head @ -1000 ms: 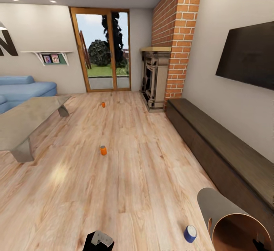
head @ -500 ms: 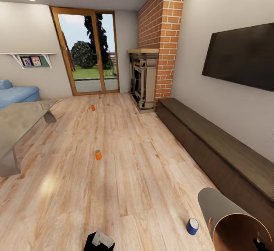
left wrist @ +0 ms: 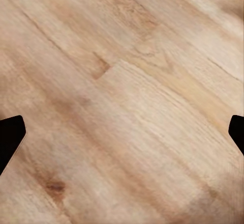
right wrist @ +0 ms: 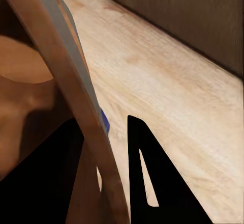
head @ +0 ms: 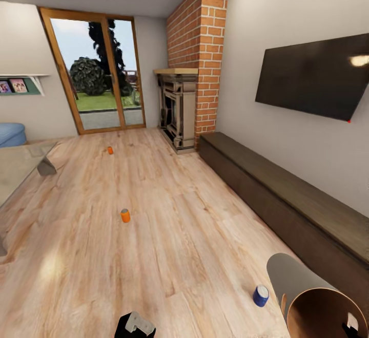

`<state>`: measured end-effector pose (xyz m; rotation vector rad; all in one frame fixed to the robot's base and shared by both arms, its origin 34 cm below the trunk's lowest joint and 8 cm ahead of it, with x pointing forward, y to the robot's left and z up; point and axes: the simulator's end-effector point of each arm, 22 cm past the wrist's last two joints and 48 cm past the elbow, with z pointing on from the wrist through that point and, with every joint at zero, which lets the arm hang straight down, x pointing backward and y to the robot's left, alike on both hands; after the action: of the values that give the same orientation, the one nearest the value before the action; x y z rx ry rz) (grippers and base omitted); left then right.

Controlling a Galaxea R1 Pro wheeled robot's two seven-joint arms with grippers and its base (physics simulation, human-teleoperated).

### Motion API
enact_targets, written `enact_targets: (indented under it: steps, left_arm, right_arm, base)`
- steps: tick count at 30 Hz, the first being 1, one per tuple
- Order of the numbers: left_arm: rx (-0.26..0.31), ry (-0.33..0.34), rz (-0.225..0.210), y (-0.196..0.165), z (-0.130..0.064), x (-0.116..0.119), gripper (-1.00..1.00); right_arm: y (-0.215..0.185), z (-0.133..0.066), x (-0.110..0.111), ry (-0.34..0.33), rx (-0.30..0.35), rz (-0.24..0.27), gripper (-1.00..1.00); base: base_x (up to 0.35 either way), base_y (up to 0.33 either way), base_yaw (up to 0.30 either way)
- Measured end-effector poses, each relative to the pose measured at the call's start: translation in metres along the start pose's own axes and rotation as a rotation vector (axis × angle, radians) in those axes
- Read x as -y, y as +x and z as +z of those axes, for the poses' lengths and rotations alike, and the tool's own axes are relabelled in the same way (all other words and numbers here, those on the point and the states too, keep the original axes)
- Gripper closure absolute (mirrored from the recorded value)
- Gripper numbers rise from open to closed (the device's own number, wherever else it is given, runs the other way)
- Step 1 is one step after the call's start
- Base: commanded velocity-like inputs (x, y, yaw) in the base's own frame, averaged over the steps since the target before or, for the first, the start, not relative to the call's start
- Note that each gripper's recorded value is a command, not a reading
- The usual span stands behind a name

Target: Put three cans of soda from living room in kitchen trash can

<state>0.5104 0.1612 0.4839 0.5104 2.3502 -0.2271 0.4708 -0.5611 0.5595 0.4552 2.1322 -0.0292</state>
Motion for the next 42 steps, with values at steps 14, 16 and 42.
enact_targets:
  steps: [14,16,42]
  left_arm:
    - [0.011,0.0,0.011,-0.005,-0.001,0.001,-1.0]
    - [0.013,0.0,0.012,-0.006,-0.001,0.0,-1.0]
    - [0.031,-0.001,0.036,-0.016,-0.003,0.002,-1.0]
  right_arm:
    - [-0.002,0.0,-0.003,-0.004,0.008,0.005,1.0]
    - [-0.003,0.0,-0.003,-0.005,0.009,0.006,1.0]
    - [-0.018,-0.007,0.012,0.032,0.066,0.062,1.0]
  base:
    - [0.0,0.318,-0.236]
    - [0.0,0.318,-0.236]
    - [0.108,0.284,-0.234]
